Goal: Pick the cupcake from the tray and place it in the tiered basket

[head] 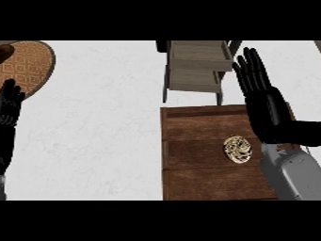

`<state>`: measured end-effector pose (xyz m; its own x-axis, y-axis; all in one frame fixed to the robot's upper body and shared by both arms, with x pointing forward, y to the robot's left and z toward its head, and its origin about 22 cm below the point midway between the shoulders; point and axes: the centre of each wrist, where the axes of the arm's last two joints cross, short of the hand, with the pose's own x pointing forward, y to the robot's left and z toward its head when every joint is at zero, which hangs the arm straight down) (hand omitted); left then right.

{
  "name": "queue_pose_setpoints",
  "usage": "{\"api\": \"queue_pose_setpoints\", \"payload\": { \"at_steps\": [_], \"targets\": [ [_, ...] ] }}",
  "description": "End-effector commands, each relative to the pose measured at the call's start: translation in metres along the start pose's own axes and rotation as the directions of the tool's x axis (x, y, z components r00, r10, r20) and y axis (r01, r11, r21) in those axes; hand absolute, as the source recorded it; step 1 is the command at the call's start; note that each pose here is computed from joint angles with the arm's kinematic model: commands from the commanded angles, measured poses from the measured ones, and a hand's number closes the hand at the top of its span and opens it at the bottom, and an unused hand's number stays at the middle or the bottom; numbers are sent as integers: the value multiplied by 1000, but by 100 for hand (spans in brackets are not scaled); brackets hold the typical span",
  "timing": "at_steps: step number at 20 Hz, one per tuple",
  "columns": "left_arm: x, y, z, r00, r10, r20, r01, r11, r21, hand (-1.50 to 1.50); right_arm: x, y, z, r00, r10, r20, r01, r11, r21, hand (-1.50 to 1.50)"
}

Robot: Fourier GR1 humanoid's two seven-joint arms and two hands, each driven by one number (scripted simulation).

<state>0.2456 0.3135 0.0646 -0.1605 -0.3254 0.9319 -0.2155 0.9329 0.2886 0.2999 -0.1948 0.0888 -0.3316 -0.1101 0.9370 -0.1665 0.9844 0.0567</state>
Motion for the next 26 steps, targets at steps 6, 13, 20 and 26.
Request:
{"api": "queue_pose_setpoints", "payload": {
  "at_steps": [6, 13, 20, 26],
  "targets": [
    [-10, -18, -1, 956, 93, -278, -139, 979, -152, 0, -7, 61, 10, 944, 292, 155, -258, 944, -208, 150],
    [-30, -22, 15, 929, 135, -345, -198, 968, -154, 0, -85, 14, 78, 845, 403, -351, -526, 508, -682, -150],
    [-19, -28, 8, 930, 134, -341, -200, 966, -166, 0, -96, -32, 112, 580, 620, -528, -812, 384, -441, -150],
    [-23, -23, 8, 933, 117, -341, -187, 965, -182, 0, -106, -38, 149, 313, 640, -702, -902, 432, -8, -150]
  ]
}}
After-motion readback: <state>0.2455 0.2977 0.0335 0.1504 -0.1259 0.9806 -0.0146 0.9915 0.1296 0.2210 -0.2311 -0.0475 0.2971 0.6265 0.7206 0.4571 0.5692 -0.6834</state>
